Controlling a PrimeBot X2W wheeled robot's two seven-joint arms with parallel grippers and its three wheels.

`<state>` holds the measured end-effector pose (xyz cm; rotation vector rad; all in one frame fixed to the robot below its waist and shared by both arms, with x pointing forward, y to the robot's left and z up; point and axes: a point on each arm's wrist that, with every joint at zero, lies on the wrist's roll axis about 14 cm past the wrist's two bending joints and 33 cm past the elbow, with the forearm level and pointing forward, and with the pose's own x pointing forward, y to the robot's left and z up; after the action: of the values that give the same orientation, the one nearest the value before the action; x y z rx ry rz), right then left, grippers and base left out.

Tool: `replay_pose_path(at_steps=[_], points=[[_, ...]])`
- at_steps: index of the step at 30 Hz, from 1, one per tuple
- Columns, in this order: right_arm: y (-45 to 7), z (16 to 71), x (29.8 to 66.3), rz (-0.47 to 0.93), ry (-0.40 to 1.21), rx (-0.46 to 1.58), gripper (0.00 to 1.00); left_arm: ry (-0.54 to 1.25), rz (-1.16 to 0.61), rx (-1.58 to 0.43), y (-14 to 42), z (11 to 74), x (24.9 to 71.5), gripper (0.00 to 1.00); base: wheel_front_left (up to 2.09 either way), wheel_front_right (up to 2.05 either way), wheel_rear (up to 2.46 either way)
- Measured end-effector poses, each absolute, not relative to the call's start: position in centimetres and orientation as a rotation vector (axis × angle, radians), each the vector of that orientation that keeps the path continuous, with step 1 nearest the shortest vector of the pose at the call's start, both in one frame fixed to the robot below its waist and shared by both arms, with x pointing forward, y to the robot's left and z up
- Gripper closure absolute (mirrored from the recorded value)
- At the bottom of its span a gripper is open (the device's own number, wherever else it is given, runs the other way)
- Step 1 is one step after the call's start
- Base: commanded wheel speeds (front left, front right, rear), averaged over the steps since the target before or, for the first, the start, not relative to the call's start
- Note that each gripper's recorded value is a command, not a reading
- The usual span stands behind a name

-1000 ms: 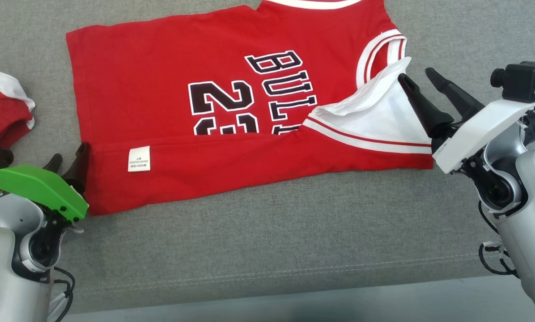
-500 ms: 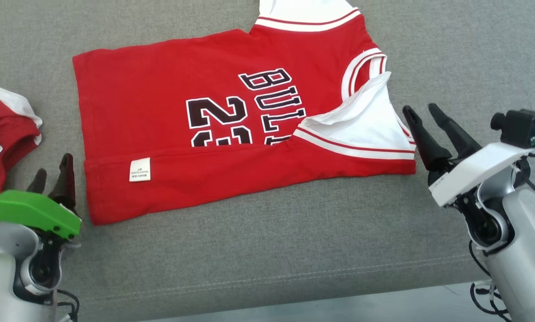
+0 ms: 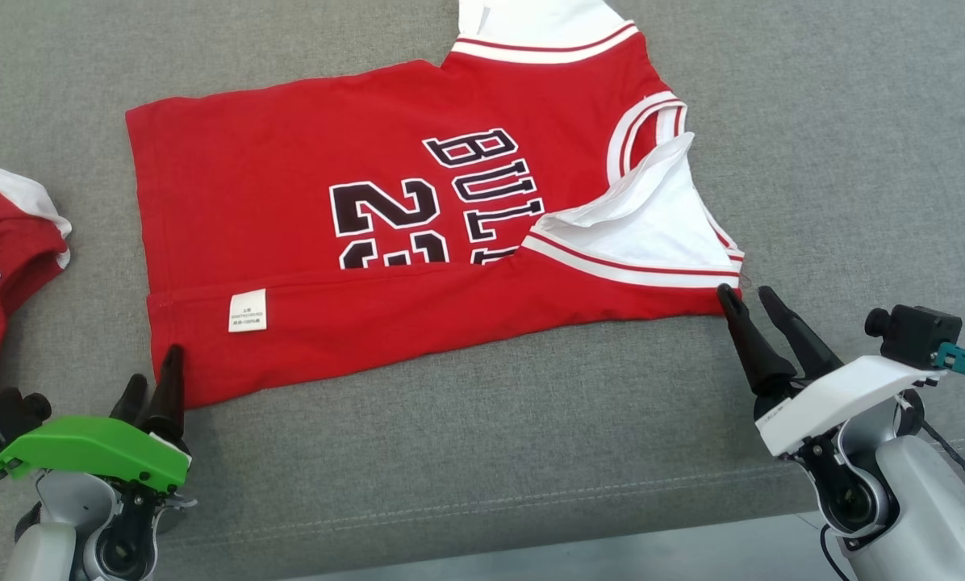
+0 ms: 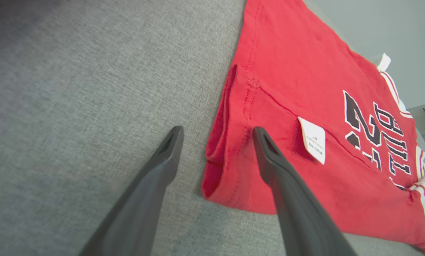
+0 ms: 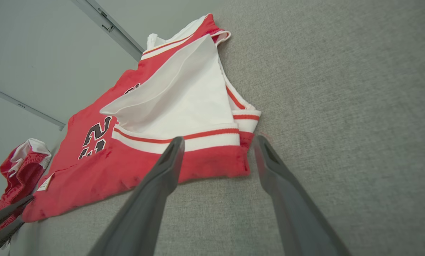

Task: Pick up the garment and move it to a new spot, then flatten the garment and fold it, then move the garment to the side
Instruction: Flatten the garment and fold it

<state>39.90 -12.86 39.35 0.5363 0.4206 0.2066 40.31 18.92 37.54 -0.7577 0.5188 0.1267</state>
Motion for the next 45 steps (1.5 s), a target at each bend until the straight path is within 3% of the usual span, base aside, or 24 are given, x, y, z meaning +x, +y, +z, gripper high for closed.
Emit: replay_pose_path(at_steps=[45], points=[[-10.3,36.7,39.3,0.215,0.473,0.583,0.00,0.562,0.130,-1.002,18.2,36.3,38.6,0.00,0.00,0.00,0.00]])
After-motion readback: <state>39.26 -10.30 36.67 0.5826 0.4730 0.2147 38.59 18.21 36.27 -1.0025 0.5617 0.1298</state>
